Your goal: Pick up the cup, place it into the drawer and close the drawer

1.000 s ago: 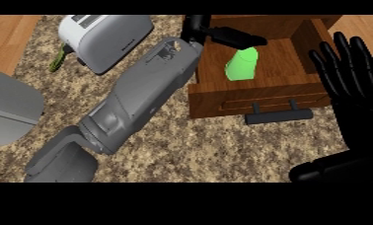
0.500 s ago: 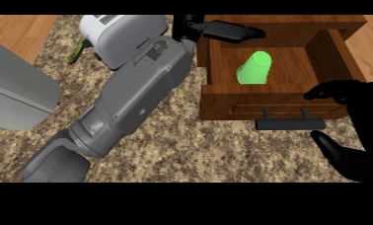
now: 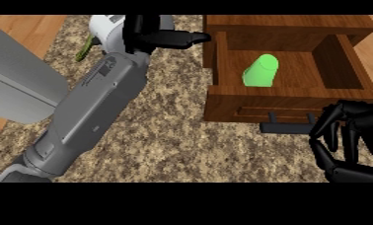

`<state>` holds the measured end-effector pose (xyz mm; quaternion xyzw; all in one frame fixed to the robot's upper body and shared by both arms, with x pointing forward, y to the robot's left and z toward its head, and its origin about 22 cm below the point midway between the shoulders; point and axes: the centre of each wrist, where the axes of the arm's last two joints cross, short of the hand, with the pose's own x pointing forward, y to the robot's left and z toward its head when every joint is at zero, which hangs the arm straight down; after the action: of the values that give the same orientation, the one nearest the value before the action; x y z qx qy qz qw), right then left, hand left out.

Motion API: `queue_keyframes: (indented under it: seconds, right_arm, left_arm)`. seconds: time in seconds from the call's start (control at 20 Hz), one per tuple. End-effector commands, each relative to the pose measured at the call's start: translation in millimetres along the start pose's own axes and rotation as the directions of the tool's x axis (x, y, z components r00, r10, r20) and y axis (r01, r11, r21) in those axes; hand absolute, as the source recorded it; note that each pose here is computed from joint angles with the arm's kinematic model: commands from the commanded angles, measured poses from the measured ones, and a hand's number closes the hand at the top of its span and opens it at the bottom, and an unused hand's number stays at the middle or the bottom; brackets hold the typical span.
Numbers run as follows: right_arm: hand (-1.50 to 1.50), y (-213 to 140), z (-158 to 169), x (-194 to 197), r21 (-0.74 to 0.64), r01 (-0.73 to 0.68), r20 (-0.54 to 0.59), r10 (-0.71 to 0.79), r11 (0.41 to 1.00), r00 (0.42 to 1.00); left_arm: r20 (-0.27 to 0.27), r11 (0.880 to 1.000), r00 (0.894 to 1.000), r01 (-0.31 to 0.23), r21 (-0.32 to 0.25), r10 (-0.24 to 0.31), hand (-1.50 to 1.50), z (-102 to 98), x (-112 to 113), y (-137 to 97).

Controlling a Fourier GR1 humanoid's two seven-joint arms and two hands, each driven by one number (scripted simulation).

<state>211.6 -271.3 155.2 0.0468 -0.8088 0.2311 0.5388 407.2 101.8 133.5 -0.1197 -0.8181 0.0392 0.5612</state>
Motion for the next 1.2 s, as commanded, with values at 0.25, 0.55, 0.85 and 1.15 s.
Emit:
queue_keyframes:
  seconds: [0.25,0.55,0.85,1.15]
  right_arm:
    - [1.5,11,-2,-22,0.017,-0.113,-0.095,0.114,0.993,0.989]
    - [1.5,17,-15,-47,0.164,-0.35,-0.098,0.368,0.923,0.925]
    - [1.5,26,-21,-80,0.259,-0.546,-0.071,0.579,0.797,0.812]
    - [-1.5,32,-45,-116,0.271,-0.577,-0.103,0.619,0.77,0.778]
  left_arm:
    - [-0.049,0.998,0.999,-0.006,0.06,0.009,-1.5,64,20,93]
    - [-0.04,0.997,0.998,-0.042,0.06,0.044,-1.5,107,7,130]
    - [-0.038,0.997,0.999,-0.007,0.071,0.01,-1.5,122,28,159]
    - [-0.044,0.997,0.999,-0.029,0.072,0.032,-1.5,165,33,191]
